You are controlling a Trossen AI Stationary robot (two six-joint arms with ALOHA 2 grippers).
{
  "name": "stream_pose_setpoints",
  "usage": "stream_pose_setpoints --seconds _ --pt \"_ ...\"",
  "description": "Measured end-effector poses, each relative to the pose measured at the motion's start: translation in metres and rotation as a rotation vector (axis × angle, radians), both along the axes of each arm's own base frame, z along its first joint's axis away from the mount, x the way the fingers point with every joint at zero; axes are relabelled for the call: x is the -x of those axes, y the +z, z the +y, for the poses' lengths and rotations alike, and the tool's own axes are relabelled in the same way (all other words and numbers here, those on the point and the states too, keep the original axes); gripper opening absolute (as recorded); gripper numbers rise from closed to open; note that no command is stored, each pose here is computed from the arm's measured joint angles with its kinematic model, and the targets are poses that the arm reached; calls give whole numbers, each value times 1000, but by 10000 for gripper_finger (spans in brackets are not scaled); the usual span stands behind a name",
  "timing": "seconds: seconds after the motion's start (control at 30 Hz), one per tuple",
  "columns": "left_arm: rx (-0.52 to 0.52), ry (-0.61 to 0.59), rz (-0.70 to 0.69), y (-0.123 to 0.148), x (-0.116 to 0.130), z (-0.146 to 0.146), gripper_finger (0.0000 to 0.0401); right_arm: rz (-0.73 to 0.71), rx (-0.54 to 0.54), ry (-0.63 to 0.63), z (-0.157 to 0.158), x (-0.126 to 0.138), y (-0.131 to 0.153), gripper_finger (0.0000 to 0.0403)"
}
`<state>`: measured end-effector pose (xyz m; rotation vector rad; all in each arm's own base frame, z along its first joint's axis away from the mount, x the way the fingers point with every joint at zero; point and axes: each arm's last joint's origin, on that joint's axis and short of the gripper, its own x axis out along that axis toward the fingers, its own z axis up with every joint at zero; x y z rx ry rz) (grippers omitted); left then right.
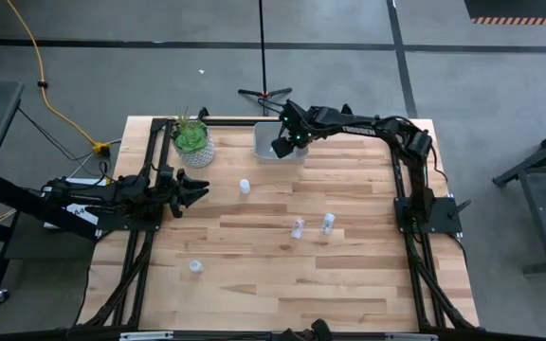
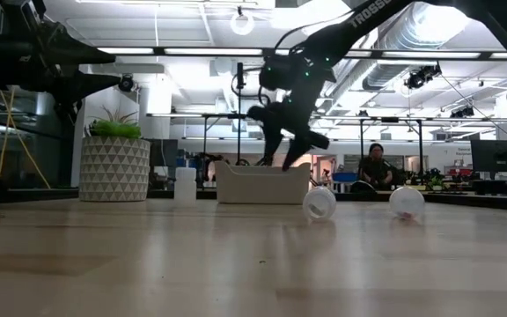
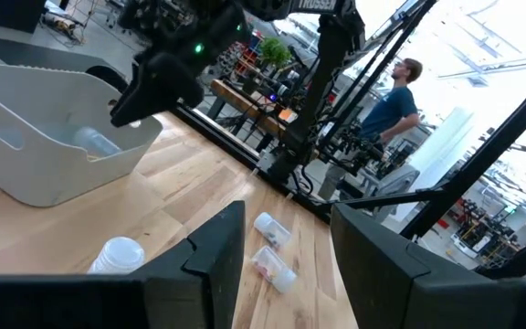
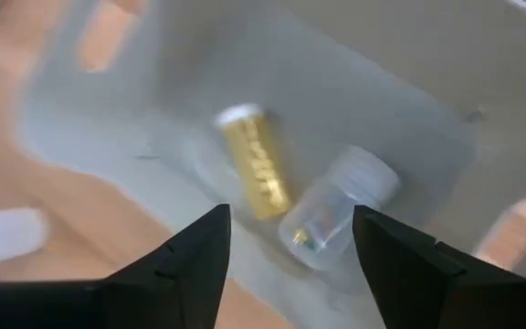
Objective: Pick and place pill bottles into a basket
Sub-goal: Put the transparent pill bottle into the gray bin
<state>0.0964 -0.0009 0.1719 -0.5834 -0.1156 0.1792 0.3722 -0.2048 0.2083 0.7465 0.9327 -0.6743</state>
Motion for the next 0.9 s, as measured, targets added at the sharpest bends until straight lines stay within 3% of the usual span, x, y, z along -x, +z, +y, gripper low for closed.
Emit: stream_pose_setpoints --seconds 0.1,0.17,0.3,0.4,0.5,0.57,0.73,0.9 --pt "0 0 0 0 0 0 198 -75 27 116 3 -12 20 221" --pt "0 0 0 0 0 0 198 -127 62 259 14 -23 37 218" --pt "0 0 0 0 0 0 198 -193 129 672 62 -45 70 211" --pt "0 0 0 0 0 0 198 -128 193 973 107 -50 79 207" --pt "0 0 0 0 0 0 198 3 224 1270 151 -44 73 207" --pt "0 0 0 0 0 0 198 110 240 1404 176 -38 65 209" --pt "-1 0 0 0 0 0 198 342 319 1623 216 -26 38 215" --pt "-19 1 4 0 0 0 198 375 379 1766 242 -21 8 227"
